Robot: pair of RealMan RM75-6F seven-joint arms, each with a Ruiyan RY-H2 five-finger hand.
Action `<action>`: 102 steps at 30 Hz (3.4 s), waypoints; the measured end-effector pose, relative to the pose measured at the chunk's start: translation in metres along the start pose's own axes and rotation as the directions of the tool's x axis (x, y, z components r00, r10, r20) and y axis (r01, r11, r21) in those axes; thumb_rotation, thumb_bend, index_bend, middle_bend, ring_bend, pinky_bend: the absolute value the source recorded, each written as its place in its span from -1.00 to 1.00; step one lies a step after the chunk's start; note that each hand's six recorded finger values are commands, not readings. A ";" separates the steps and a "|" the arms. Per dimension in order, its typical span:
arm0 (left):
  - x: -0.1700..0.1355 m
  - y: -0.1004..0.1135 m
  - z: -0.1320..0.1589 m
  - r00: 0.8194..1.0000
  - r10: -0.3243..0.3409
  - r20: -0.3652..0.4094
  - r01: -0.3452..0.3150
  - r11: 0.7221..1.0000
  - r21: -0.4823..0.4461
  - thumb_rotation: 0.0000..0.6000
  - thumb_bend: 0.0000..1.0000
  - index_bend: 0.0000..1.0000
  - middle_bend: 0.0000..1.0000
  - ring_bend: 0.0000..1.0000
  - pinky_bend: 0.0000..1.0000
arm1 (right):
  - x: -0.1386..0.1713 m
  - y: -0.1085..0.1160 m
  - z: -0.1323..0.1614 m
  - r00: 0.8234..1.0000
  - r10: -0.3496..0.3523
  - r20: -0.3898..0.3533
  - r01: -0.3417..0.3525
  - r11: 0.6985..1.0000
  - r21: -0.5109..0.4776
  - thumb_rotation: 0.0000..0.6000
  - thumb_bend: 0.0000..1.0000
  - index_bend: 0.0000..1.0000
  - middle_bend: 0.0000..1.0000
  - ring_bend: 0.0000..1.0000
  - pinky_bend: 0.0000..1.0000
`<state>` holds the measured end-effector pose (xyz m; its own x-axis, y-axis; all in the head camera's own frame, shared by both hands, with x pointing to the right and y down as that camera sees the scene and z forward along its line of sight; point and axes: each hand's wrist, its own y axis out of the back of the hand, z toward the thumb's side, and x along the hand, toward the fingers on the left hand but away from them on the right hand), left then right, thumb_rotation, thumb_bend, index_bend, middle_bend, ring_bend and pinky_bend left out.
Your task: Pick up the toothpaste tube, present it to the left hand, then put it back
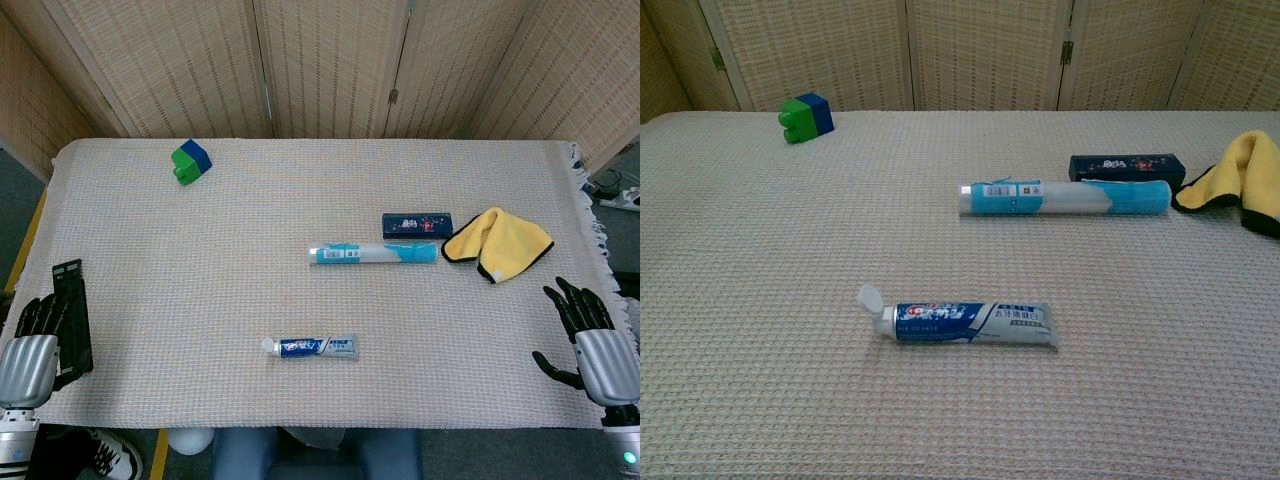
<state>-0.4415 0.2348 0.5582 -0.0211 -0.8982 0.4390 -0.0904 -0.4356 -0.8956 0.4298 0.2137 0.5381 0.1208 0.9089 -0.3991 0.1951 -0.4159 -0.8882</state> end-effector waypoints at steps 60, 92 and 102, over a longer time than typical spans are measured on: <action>-0.021 0.019 0.001 0.999 0.023 0.030 -0.022 0.999 -0.035 1.00 -0.17 -0.97 -1.00 -0.96 -1.00 | -0.116 -0.203 0.305 0.748 0.457 -0.481 -0.437 0.885 0.162 1.00 -0.38 -0.67 -0.53 -0.45 -0.55; -0.019 0.012 -0.008 1.000 0.014 0.018 -0.014 0.999 -0.039 1.00 -0.17 -0.97 -1.00 -0.96 -1.00 | -0.128 -0.226 0.320 0.782 0.453 -0.428 -0.418 0.891 0.180 1.00 -0.29 0.06 -0.11 0.00 -0.01; -0.007 0.013 0.005 0.996 0.008 0.085 -0.005 0.999 -0.036 1.00 -0.17 -0.92 -0.97 -0.90 -1.00 | -0.136 -0.212 0.320 0.770 0.452 -0.451 -0.399 0.892 0.213 1.00 0.18 0.36 0.08 0.19 0.24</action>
<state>-0.4373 0.2346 0.5430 0.0624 -0.9035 0.4240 -0.1261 -0.4286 -0.8947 0.0608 0.1879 0.7079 0.6200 0.4986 -0.6058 -0.0810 -0.7273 -0.6816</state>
